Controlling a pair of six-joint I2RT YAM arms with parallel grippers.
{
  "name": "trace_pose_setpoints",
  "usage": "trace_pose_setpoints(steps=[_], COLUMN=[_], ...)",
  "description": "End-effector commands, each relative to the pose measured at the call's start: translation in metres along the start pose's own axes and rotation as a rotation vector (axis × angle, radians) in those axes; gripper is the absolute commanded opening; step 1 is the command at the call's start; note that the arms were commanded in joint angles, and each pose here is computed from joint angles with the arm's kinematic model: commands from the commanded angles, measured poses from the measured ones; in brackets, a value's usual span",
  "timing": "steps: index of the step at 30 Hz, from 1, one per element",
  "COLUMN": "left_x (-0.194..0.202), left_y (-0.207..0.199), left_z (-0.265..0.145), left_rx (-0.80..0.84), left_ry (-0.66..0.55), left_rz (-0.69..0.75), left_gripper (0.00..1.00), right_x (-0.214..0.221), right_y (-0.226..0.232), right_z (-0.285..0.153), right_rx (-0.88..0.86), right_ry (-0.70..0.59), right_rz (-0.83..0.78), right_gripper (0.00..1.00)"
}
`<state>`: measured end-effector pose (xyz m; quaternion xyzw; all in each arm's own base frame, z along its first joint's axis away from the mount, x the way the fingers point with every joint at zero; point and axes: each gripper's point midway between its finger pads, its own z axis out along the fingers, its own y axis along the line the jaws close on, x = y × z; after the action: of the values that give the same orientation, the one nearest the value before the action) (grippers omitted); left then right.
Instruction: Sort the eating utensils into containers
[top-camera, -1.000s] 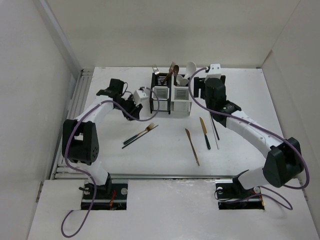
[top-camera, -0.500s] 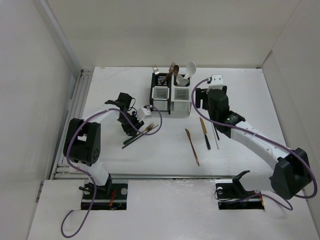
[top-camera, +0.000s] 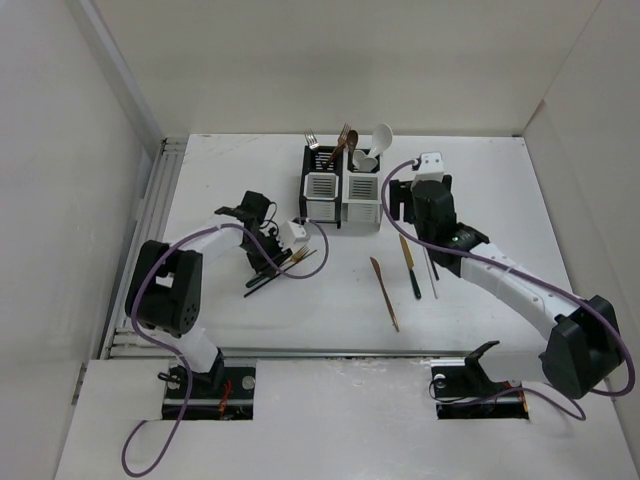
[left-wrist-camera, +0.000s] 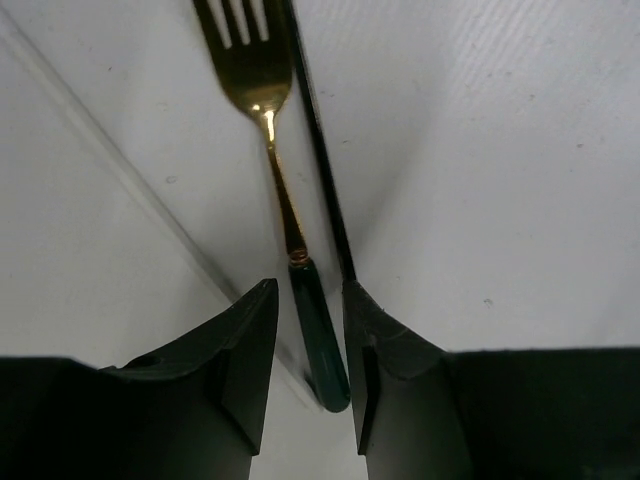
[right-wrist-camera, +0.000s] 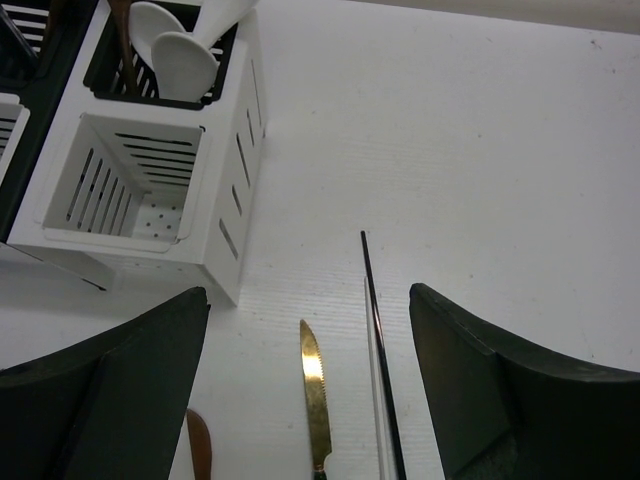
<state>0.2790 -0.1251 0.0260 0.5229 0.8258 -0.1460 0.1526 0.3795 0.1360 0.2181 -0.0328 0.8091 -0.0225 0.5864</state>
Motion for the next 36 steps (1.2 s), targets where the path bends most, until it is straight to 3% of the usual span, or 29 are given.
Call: trace_pose_setpoints(steps=[1, 25, 32, 36], left_x=[-0.016, 0.007, -0.013, -0.014], left_y=[-0.008, -0.006, -0.023, -0.018], left_z=[-0.019, 0.007, -0.02, -0.022], left_rx=[-0.044, -0.07, -0.008, -0.006], left_ry=[-0.059, 0.035, -0.052, -0.071], left_rz=[0.112, 0.006, 0.126, 0.117], left_gripper=[0.29, 0.29, 0.37, 0.37], right_x=[-0.014, 0.001, 0.001, 0.004], right_y=[-0.001, -0.011, -0.011, -0.011], right_z=[-0.012, -0.031, -0.031, -0.03], right_rx=[0.001, 0.015, 0.015, 0.016], right_ry=[-0.03, 0.004, 0.004, 0.011], right_rz=[0.034, 0.06, 0.06, 0.055], right_gripper=[0.86, 0.86, 0.86, 0.86])
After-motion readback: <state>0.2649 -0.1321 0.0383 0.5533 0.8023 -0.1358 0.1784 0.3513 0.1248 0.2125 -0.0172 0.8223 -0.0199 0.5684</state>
